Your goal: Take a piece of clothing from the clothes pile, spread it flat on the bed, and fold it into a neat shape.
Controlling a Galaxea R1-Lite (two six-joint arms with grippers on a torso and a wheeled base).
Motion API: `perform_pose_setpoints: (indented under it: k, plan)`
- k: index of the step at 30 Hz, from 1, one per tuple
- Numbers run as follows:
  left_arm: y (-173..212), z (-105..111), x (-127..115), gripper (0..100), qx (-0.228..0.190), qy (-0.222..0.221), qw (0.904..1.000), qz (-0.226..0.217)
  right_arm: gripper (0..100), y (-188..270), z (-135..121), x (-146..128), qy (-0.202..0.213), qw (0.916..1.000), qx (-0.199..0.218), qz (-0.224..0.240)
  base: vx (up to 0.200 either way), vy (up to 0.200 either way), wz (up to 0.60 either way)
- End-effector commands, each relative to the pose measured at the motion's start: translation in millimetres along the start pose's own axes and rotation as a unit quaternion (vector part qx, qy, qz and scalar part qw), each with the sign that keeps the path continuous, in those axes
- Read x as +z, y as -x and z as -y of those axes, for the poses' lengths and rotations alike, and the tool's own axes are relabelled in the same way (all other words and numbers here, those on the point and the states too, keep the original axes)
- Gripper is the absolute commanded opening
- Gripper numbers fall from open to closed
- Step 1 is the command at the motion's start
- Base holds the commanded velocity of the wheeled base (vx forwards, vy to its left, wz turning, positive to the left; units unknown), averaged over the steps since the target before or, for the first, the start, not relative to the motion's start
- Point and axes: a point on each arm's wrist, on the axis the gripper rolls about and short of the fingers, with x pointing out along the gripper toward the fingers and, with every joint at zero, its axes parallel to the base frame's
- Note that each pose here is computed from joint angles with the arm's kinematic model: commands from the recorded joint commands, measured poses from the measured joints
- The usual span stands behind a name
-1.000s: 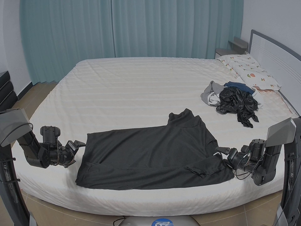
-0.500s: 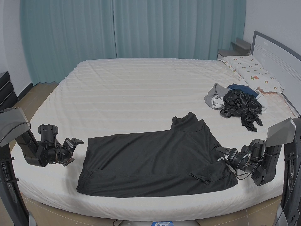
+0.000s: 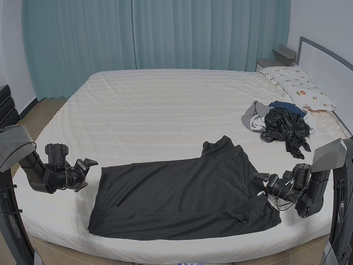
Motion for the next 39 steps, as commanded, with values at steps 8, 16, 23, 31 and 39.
perform_pose_setpoints:
  k: [8, 16, 23, 31, 39]
  plan:
    - [-37, 24, -2, 100, -0.032, -0.032, 0.999, -0.001, 100, -1, 0, 0, -0.001, 1.0, 0.0, 0.0, 0.0, 0.0, 0.0]
    - [-85, 33, -6, 100, -0.052, -0.09, 0.9946, 0.005, 100, -1, 1, -3, -0.001, 1.0, -0.002, -0.004, 0.0, 0.0, 0.0]
    - [-95, 26, -6, 100, -0.032, -0.129, 0.9904, 0.037, 100, -1, 1, -3, 0.0, 1.0, -0.002, -0.005, 0.0, 0.0, 0.0]
    - [-97, 19, -11, 100, -0.037, -0.135, 0.9892, 0.042, 100, -2, 1, -4, 0.002, 1.0, -0.002, -0.006, 0.0, 0.0, 0.0]
    - [-97, 19, -11, 0, -0.037, -0.135, 0.9892, 0.042, 100, -2, 1, -4, 0.003, 1.0, -0.001, -0.006, 0.0, 0.0, 0.0]
